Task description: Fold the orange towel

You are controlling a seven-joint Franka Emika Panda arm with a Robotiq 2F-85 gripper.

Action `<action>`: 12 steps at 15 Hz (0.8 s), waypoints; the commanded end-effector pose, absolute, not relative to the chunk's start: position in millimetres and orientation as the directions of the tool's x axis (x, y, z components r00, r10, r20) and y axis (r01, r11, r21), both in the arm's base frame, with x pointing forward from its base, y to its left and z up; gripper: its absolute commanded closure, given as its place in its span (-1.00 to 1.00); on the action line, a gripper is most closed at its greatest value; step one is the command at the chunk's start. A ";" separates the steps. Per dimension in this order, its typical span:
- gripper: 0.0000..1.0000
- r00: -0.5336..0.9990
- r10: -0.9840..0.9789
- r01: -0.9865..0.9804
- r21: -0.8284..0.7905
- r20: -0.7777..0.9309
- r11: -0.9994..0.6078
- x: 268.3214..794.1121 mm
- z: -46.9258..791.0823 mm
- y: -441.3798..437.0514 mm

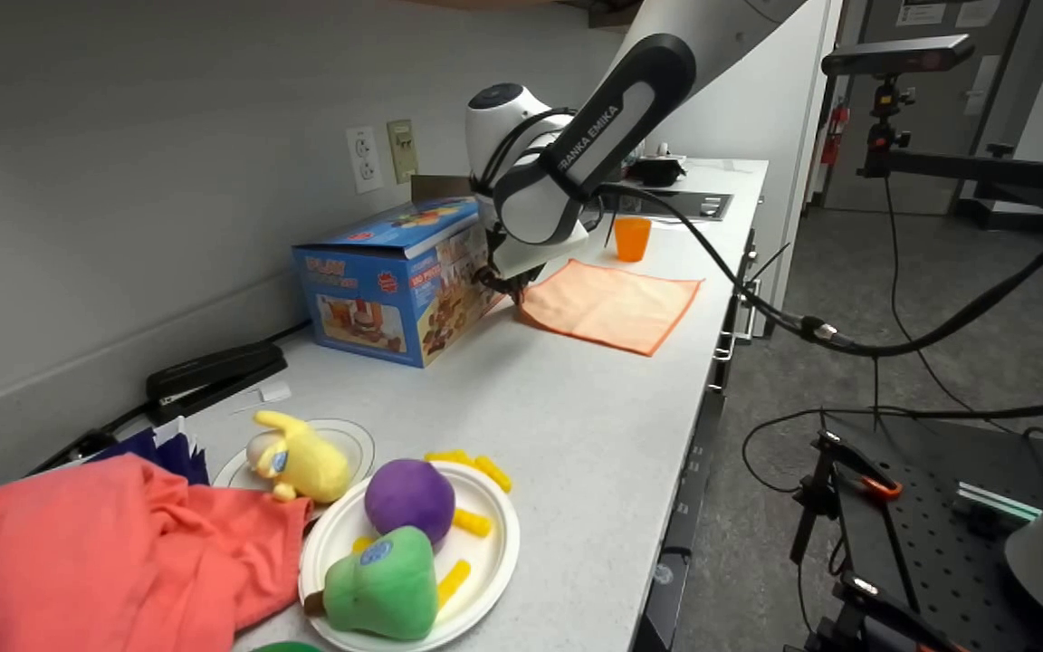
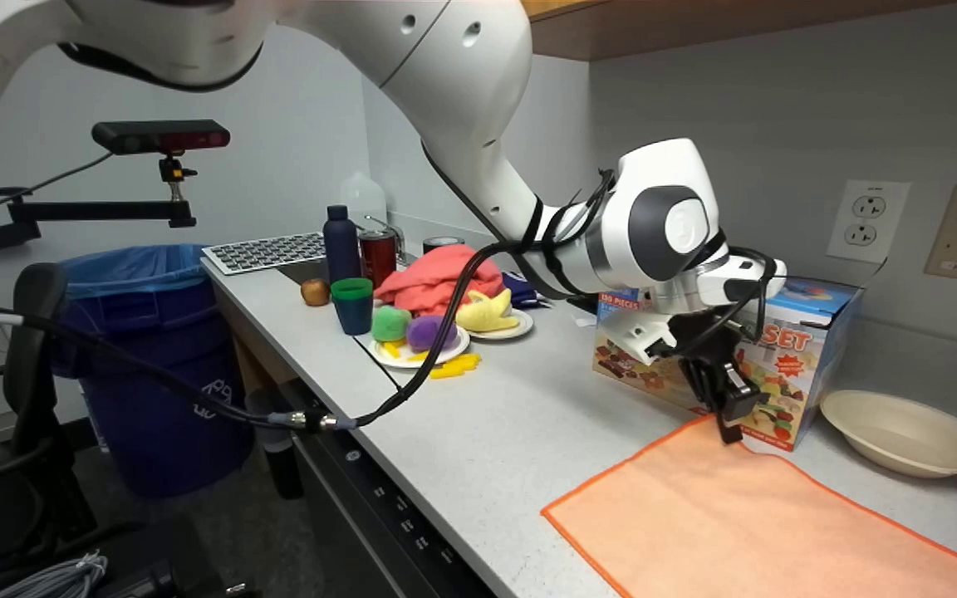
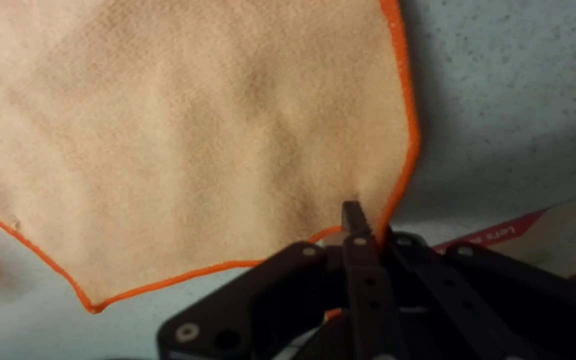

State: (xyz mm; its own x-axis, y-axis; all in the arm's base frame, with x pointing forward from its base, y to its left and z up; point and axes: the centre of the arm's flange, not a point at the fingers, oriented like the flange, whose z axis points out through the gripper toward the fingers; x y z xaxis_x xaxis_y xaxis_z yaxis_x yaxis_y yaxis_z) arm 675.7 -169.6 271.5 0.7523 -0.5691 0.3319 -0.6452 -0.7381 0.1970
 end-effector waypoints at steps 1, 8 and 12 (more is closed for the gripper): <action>0.99 0.717 -0.624 -0.690 0.188 0.312 -0.699 681.7 293.3 -181.2; 0.99 0.647 -0.701 -0.758 0.152 0.299 -0.634 661.8 355.4 -223.0; 0.99 0.688 -0.676 -0.725 0.205 0.266 -0.657 639.7 390.4 -241.9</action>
